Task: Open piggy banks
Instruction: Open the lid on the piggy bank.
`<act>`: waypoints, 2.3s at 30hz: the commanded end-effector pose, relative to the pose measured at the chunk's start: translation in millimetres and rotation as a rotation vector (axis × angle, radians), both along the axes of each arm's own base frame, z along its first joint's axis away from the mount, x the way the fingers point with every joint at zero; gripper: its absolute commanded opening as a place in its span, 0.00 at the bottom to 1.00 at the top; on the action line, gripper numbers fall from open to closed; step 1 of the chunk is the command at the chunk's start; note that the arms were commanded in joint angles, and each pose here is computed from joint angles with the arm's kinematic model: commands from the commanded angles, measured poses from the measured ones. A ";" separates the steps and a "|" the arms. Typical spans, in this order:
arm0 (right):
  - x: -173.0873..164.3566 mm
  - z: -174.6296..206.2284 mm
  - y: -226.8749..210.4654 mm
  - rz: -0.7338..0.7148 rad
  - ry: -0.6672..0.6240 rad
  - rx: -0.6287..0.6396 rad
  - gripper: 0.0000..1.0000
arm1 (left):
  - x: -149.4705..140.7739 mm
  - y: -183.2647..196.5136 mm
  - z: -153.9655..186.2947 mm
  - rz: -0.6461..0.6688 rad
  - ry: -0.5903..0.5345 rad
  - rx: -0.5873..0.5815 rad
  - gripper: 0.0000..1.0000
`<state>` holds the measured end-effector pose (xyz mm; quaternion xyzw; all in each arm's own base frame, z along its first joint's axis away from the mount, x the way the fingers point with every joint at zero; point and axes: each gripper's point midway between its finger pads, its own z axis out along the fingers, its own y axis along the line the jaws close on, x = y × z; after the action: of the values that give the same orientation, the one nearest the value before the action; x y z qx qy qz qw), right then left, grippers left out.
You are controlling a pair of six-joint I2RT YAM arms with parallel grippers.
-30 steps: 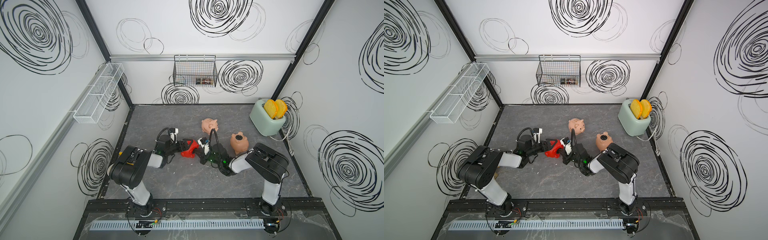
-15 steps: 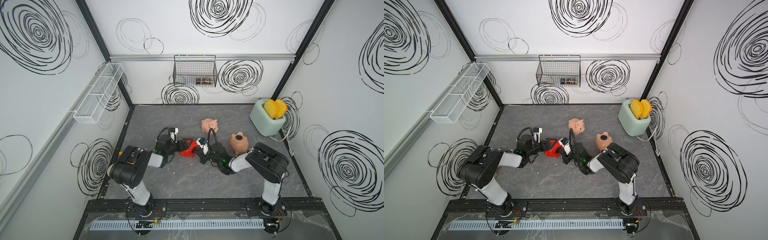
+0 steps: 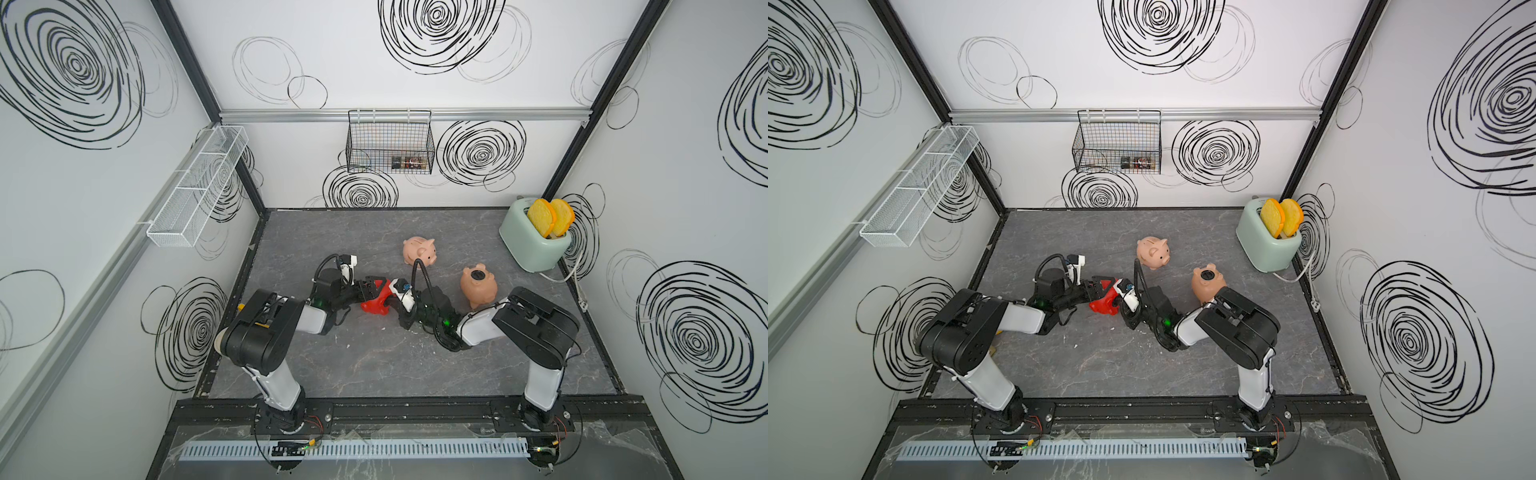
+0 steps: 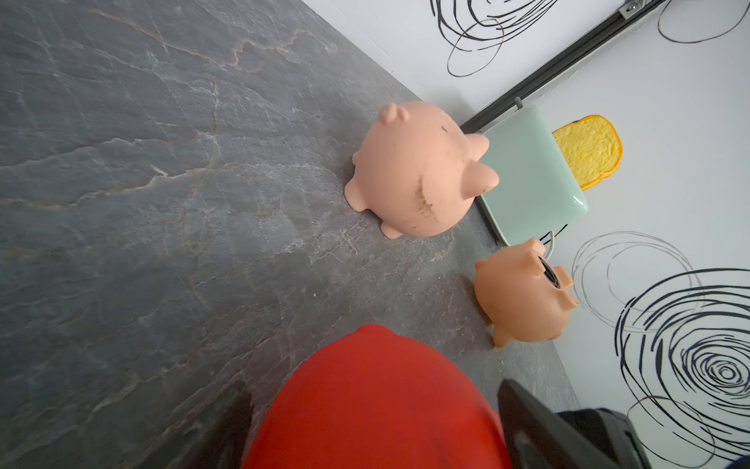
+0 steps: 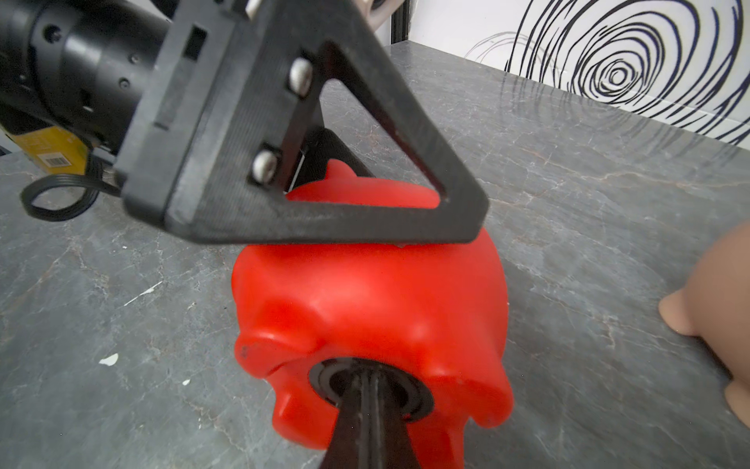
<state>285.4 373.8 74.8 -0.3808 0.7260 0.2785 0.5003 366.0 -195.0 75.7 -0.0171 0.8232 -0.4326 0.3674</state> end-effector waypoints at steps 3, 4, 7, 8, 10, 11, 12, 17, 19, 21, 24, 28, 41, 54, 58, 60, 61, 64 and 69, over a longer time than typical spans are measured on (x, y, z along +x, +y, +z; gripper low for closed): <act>-1.2 20.3 3.9 -0.012 -0.064 0.003 0.00 | -45.5 -21.7 -44.1 -0.136 0.208 0.008 0.96; -2.7 21.5 3.7 -0.014 -0.066 0.003 0.00 | -45.4 -21.5 -44.2 -0.135 0.208 0.008 0.96; -5.6 24.4 2.6 -0.023 -0.071 0.010 0.00 | -45.3 -20.9 -44.9 -0.133 0.212 0.007 0.96; -6.8 25.2 2.0 -0.026 -0.072 0.012 0.00 | -45.3 -20.9 -44.9 -0.133 0.212 0.007 0.96; -8.6 25.7 1.1 -0.029 -0.074 0.014 0.00 | -45.3 -20.8 -44.8 -0.133 0.212 0.007 0.96; -9.5 25.2 0.4 -0.031 -0.075 0.011 0.00 | -44.8 -20.2 -44.7 -0.131 0.211 0.007 0.96; -10.4 24.1 -0.2 -0.031 -0.076 0.008 0.00 | -45.4 -20.3 -44.9 -0.131 0.213 0.008 0.96; -14.8 20.7 -2.5 -0.029 -0.112 -0.018 0.00 | -45.1 -19.9 -45.2 -0.130 0.213 0.009 0.96; -16.3 18.6 -3.6 -0.033 -0.145 -0.042 0.00 | -45.1 -19.9 -45.0 -0.130 0.212 0.011 0.96; -17.3 17.4 -4.2 -0.035 -0.164 -0.061 0.00 | -44.9 -19.4 -45.7 -0.127 0.214 0.013 0.96; -20.3 16.7 -4.7 -0.030 -0.170 -0.070 0.00 | -45.3 -19.4 -46.1 -0.128 0.216 0.013 0.96; -22.2 17.1 -8.2 -0.035 -0.171 -0.069 0.00 | -45.4 -19.5 -46.4 -0.129 0.216 0.014 0.96; -27.7 8.1 -16.0 -0.044 -0.223 -0.141 0.00 | -45.8 -20.9 -46.4 -0.133 0.216 0.013 0.96; -33.5 18.9 -20.9 -0.065 -0.212 -0.092 0.00 | -45.8 -20.9 -46.9 -0.133 0.218 0.013 0.96; -37.5 19.5 -23.2 -0.073 -0.168 -0.050 0.00 | -45.7 -21.0 -46.8 -0.134 0.217 0.013 0.96; -38.3 20.8 -24.9 -0.082 -0.149 -0.027 0.00 | -46.1 -21.3 -46.6 -0.135 0.217 0.009 0.96; -38.9 21.7 -25.5 -0.086 -0.139 -0.015 0.00 | -45.9 -21.8 -45.7 -0.137 0.215 0.007 0.96; -39.1 21.7 -26.8 -0.097 -0.115 -0.003 0.00 | -46.7 -22.8 -42.0 -0.141 0.208 -0.005 0.96; -39.6 19.4 -26.8 -0.102 -0.095 -0.004 0.00 | -50.7 -27.3 -7.2 -0.179 0.118 -0.125 0.96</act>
<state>247.7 341.7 74.8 -0.3734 0.7324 0.2096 0.5294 332.0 -224.7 73.3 0.0185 0.8165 -0.4926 0.3005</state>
